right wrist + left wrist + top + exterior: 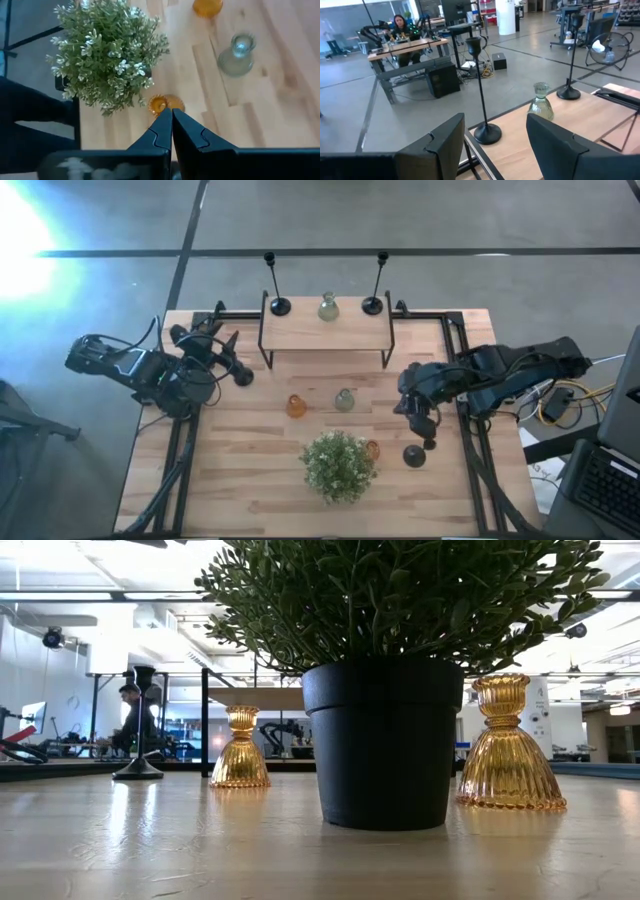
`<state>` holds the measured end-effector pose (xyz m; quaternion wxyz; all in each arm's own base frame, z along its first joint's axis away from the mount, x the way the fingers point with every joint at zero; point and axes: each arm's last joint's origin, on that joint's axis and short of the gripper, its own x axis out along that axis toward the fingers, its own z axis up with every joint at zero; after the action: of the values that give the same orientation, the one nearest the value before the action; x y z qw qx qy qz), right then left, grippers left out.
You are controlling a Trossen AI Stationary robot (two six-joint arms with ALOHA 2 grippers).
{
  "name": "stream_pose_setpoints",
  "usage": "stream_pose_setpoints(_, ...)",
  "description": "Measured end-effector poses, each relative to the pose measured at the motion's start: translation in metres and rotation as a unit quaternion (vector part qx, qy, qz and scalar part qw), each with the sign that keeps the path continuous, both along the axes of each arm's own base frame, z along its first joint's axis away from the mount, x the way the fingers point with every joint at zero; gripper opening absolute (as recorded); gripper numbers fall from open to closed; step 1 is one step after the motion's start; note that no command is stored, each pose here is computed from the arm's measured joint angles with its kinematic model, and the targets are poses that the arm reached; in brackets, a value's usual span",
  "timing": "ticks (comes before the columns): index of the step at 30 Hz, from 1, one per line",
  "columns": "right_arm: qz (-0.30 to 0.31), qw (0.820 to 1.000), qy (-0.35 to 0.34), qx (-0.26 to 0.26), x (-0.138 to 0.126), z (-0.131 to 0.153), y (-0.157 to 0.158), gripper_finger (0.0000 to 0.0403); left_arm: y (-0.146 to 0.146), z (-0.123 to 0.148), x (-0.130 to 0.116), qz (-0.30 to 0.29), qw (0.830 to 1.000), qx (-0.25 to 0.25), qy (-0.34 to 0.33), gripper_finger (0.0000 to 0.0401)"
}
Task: Pick & Place candle stick holders
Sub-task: Put the right orange glass candle holder on the shelf
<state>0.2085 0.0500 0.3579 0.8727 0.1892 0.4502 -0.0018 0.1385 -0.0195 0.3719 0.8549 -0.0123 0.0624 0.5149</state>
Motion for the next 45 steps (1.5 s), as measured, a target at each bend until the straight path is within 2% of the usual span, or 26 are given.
stream_pose_setpoints(8,-0.043,0.997,0.051,0.032,0.002,-0.008,0.001,0.0021,0.0,0.0,0.0,0.007,1.0,0.005,-0.001,0.0218)
stream_pose_setpoints(14,-0.046,0.996,0.062,0.035,0.002,-0.01,0.001,0.0085,0.0,0.0,0.0,0.007,1.0,0.006,0.0,0.0218)
stream_pose_setpoints(20,-0.058,0.991,0.108,0.052,-0.006,-0.013,0.0,0.0149,0.0,-0.001,0.0,0.006,1.0,0.012,0.011,0.0218)
stream_pose_setpoints(26,-0.068,0.989,0.116,0.055,-0.003,-0.015,0.0,0.0189,0.0,-0.007,0.001,0.013,1.0,0.018,0.014,0.0218)
stream_pose_setpoints(31,-0.064,0.988,0.136,0.041,0.013,-0.028,0.002,0.0202,0.0,-0.013,0.002,0.019,1.0,0.019,0.01,0.0218)
stream_pose_setpoints(38,-0.034,0.983,0.178,0.014,0.039,-0.054,0.008,0.02,-0.001,-0.022,0.005,0.013,1.0,0.008,0.006,0.0218)
stream_pose_setpoints(45,-0.004,0.988,0.152,0.033,0.063,-0.077,0.015,0.019,-0.001,-0.022,0.005,0.008,1.0,0.003,0.007,0.0218)
